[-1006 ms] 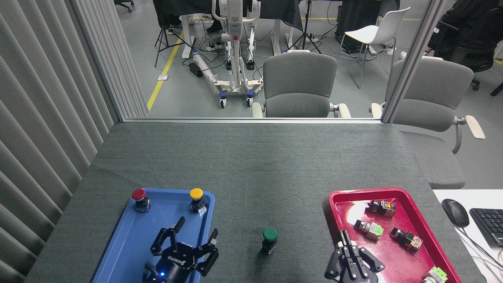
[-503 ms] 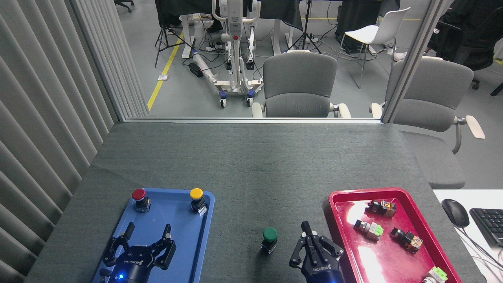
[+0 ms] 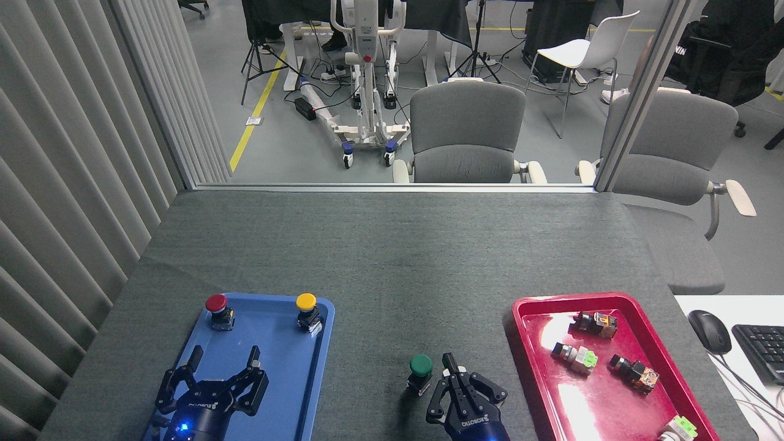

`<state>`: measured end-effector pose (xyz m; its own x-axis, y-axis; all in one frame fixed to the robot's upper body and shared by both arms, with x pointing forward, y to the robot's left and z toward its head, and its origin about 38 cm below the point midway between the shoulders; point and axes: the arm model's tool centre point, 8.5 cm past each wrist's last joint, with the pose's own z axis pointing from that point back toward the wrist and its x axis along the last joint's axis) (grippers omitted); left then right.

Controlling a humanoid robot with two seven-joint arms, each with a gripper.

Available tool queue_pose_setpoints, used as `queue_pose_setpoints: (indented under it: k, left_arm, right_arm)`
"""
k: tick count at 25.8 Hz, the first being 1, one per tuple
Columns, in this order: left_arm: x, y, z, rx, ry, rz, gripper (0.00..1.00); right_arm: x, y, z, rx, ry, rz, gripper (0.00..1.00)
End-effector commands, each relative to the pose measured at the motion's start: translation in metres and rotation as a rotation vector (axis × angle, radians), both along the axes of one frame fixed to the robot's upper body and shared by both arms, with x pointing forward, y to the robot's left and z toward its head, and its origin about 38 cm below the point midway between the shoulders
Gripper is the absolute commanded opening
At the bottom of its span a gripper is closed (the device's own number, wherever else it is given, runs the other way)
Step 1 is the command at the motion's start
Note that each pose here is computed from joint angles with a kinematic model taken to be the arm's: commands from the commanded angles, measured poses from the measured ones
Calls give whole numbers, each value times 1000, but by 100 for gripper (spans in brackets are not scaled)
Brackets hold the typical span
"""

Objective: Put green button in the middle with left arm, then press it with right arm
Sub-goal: 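Move the right hand over the green button, then press down on the green button with the right hand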

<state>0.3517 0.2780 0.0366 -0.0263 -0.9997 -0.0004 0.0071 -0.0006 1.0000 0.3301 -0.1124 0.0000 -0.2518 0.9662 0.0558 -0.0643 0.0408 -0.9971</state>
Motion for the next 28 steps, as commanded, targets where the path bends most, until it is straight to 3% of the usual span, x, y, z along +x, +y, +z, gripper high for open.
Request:
queue_pose_setpoints:
  k: [1, 18, 28]
  left_arm:
    - [0, 3, 2, -5, -8, 8, 100]
    - [-2, 2, 8, -5, -26, 9, 100]
    - [-3, 3, 21, 5, -61, 5, 100]
  right_arm:
    - [0, 3, -7, -8, 21, 10, 4]
    - [5, 19, -3, 11, 15, 37, 6]
    - [6, 27, -15, 1, 53, 47, 7]
